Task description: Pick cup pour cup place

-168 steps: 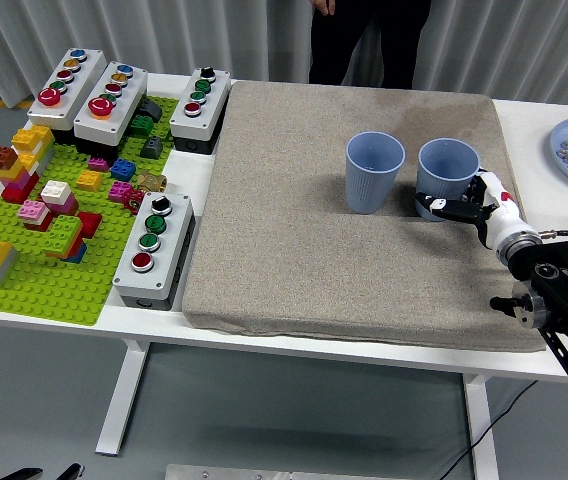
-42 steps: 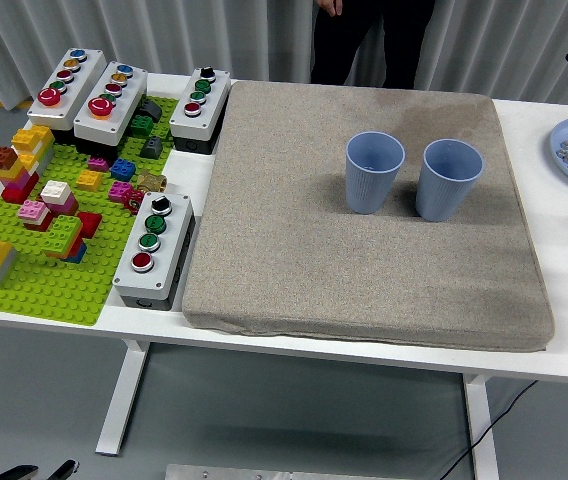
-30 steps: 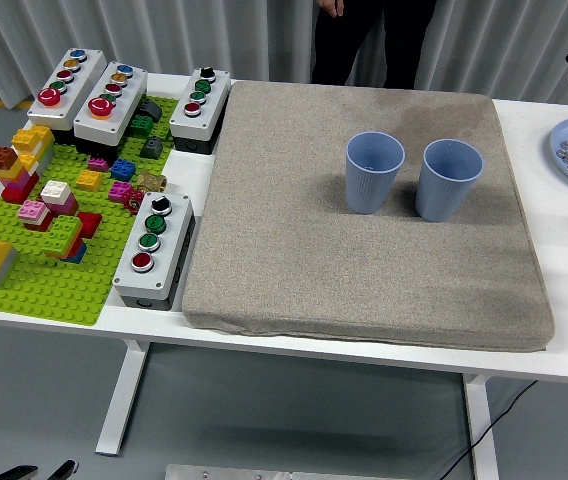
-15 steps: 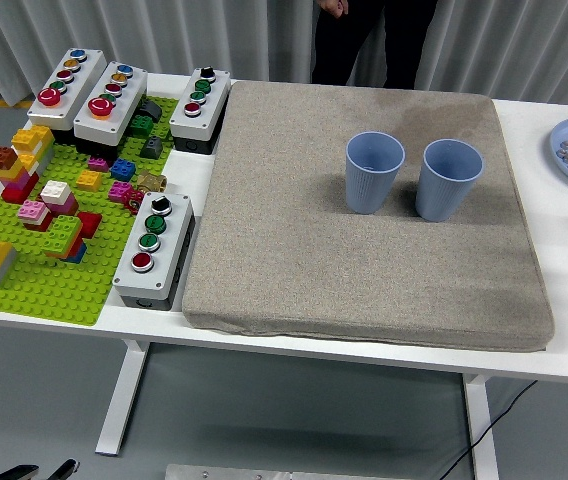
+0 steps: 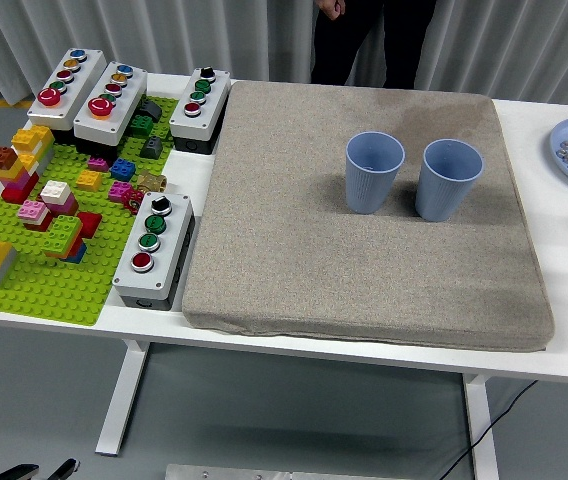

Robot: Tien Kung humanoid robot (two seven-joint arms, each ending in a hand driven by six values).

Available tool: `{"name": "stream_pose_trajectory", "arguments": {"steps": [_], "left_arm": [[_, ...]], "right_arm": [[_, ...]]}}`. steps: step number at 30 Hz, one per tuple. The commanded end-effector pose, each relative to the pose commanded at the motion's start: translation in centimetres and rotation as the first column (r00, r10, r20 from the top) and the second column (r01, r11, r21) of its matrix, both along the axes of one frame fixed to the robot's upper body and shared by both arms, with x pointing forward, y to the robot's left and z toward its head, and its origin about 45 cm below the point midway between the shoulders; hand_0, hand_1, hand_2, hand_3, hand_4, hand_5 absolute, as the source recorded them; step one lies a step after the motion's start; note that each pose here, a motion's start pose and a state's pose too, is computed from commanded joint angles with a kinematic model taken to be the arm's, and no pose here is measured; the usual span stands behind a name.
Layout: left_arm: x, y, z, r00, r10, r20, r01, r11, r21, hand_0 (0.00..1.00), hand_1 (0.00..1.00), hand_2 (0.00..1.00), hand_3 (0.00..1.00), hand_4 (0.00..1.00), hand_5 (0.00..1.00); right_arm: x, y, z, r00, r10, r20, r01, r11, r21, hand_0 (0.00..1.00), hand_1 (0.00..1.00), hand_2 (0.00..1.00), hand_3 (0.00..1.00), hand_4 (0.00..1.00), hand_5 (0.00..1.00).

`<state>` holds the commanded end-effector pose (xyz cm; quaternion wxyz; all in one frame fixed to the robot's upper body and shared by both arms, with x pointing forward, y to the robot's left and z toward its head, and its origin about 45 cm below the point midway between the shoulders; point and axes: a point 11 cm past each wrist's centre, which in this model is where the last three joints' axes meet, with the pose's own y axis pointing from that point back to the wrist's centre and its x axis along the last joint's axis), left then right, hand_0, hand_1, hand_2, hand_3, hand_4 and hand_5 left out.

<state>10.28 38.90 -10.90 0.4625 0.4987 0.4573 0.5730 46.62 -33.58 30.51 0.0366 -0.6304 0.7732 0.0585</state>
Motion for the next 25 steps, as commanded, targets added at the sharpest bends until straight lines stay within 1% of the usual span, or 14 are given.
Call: {"name": "stream_pose_trajectory", "arguments": {"steps": [12,21,25], "left_arm": [[-0.26,0.0,-0.1,1.0,0.0,-0.004,0.0,1.0,-0.002,0.765,0.787,0.83,0.712,0.507,0.98],[-0.89,0.1,-0.2,1.0,0.005,-0.014,-0.005,1.0,-0.001,0.765,0.787,0.83,0.712,0.507,0.981],[-0.8,0.1,-0.2,1.0,0.007,-0.012,-0.007,1.0,-0.001,0.765,0.787,0.83,0.712,0.507,0.981]], "right_arm": [[-0.1,0.2,-0.4,1.0,0.006,-0.011,-0.006,1.0,-0.005,0.951,0.835,0.881,0.854,0.804,0.968],[-0.1,0.7,-1.0,1.0,0.014,-0.023,-0.014,1.0,-0.002,0.951,0.835,0.88,0.853,0.802,0.964],[-0.1,0.6,-0.9,1.0,0.01,-0.018,-0.01,1.0,-0.003,0.951,0.835,0.88,0.853,0.802,0.964]]}}
